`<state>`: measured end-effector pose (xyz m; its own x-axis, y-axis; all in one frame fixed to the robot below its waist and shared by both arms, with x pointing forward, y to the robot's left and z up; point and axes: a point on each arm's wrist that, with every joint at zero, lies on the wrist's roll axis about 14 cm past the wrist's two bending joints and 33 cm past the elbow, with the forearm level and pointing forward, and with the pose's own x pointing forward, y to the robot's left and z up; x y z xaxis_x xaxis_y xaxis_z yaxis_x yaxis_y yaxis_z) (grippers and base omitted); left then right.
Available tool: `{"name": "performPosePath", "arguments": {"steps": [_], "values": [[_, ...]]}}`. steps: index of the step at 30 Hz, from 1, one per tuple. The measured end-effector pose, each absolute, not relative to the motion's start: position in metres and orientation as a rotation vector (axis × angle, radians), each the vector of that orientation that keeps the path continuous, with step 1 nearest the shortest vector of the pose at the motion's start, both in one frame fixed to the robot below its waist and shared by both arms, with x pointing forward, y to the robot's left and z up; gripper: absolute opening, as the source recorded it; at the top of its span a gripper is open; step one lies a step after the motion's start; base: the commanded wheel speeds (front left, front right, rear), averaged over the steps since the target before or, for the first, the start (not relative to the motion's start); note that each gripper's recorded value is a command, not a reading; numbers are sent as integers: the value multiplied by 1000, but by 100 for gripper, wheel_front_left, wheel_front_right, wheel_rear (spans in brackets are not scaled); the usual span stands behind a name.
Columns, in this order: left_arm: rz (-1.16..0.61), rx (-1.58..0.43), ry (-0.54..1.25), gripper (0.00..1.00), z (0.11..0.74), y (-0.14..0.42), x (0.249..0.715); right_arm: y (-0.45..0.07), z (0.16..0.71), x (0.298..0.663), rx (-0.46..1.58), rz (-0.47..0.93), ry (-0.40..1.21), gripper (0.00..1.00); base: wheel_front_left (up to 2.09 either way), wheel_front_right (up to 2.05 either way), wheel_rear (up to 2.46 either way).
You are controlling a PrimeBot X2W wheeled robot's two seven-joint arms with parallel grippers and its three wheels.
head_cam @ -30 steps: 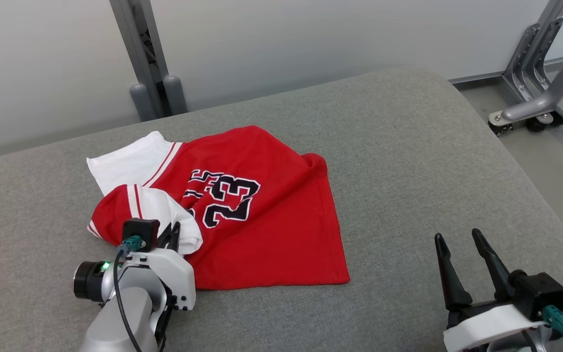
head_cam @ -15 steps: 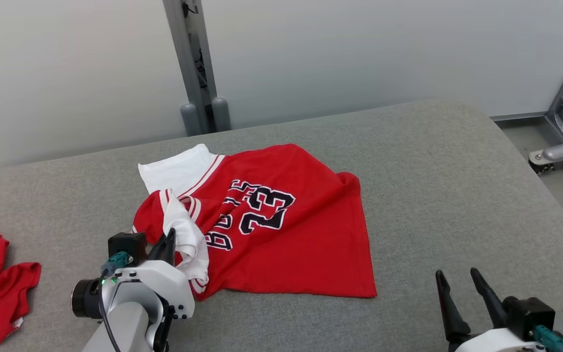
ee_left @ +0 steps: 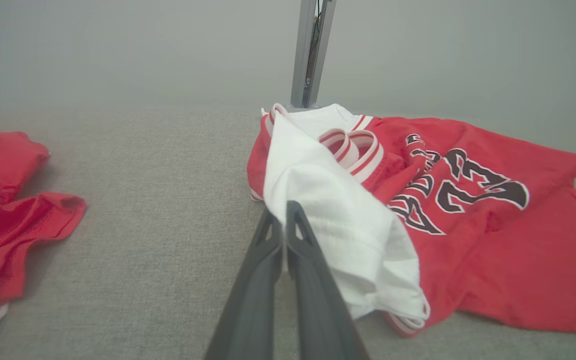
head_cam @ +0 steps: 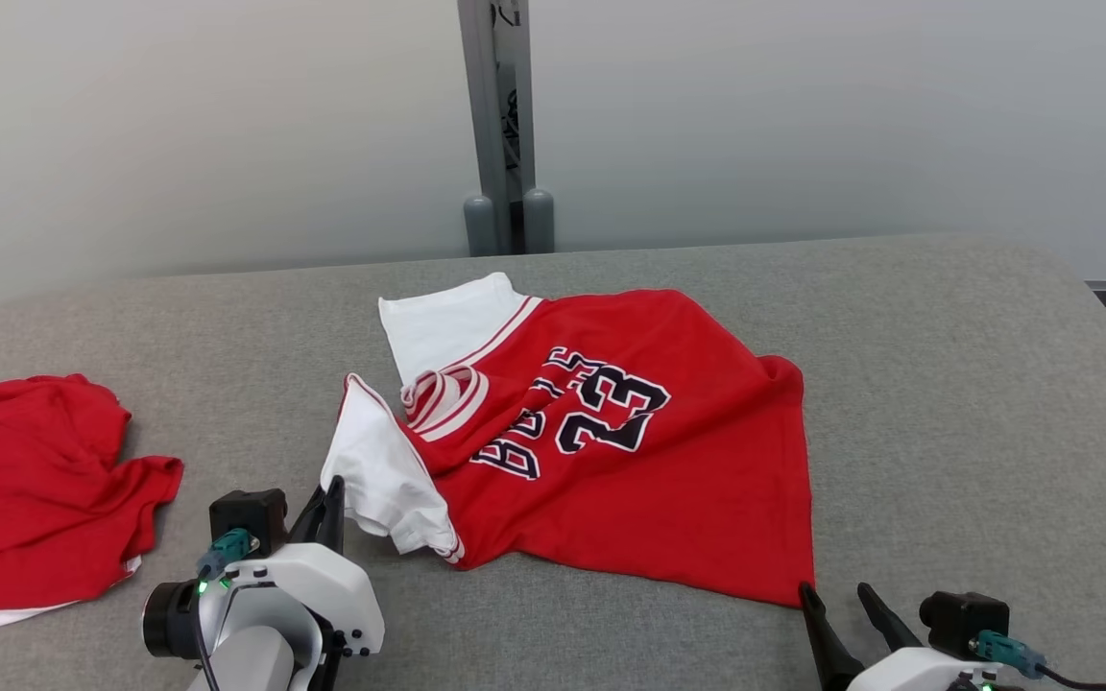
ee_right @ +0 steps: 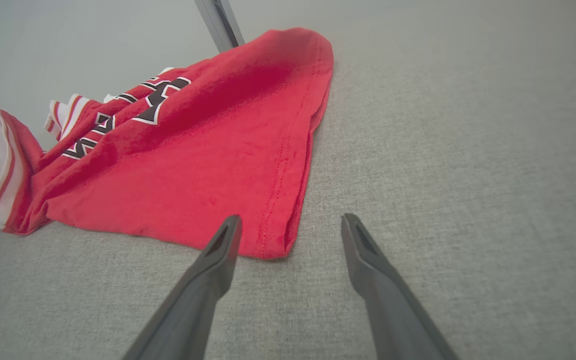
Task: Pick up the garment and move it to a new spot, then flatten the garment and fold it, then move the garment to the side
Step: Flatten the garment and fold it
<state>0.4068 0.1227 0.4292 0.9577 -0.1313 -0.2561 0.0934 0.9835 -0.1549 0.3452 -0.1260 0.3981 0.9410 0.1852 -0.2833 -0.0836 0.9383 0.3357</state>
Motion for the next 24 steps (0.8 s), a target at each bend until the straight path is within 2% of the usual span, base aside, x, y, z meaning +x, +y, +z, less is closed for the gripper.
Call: {"name": "performPosePath", "arguments": {"steps": [8, 15, 16, 17, 24], "values": [[-79, -150, 277, 0, 425, 136, 398, -106, 376, 349, 419, 154, 441, 100, 0, 0, 0], [-73, -157, 271, 0, 426, 138, 397, -103, 374, 351, 444, 147, 456, 100, 0, 0, 0], [-71, -158, 273, 0, 425, 138, 395, -102, 373, 352, 462, 140, 462, 38, 0, 0, 0], [-70, -161, 273, 0, 425, 138, 395, -101, 373, 353, 465, 142, 463, 0, 0, 0, 0], [-66, -166, 268, 0, 426, 138, 396, -100, 371, 352, 470, 143, 479, 0, 0, 0, 0]]}}
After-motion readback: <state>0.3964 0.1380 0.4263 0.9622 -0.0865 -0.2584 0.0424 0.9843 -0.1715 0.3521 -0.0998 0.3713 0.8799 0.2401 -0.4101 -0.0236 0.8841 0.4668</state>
